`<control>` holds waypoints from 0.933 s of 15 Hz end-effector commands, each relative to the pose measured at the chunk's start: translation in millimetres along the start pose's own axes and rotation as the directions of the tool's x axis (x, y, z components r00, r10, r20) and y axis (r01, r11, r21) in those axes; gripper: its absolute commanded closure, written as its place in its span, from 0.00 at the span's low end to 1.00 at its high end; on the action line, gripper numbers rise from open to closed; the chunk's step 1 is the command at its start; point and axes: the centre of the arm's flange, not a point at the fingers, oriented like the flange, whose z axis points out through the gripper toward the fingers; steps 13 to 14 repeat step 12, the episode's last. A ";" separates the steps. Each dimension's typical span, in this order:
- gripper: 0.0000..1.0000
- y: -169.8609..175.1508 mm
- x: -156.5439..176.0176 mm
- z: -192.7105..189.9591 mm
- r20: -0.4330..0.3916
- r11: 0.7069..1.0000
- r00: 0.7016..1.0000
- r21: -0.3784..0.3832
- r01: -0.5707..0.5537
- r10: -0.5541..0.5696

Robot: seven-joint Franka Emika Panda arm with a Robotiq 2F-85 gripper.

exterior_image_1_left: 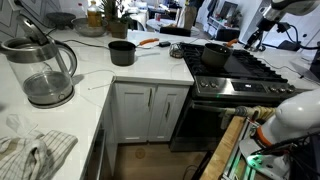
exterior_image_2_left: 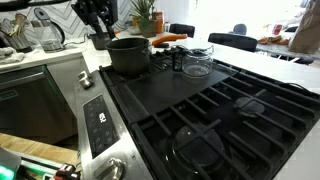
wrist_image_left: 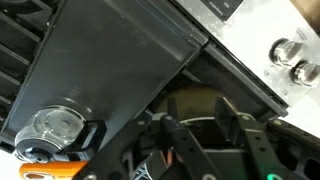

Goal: Remove the pot from the rear right plate onto the front left plate of the stove and spin the pot on the plate anticlockwise once

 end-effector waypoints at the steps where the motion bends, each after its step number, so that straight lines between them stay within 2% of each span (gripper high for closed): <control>1: 0.23 -52.8 -36.6 -22.1 -0.088 0.998 0.996 0.056 -0.023 0.028; 4: 0.02 -67.6 -50.0 -33.5 -0.141 0.998 0.989 0.057 -0.039 0.046; 7: 0.00 -69.9 -65.3 -44.3 -0.178 0.993 0.980 0.091 -0.073 0.088; 8: 0.00 -70.2 -69.8 -45.7 -0.188 0.991 0.980 0.130 -0.041 0.066; 9: 0.00 -60.7 -52.2 -45.9 -0.157 0.997 0.986 0.061 -0.051 0.060; 14: 0.00 -63.8 -63.1 -49.9 -0.186 0.994 0.980 0.094 -0.047 0.064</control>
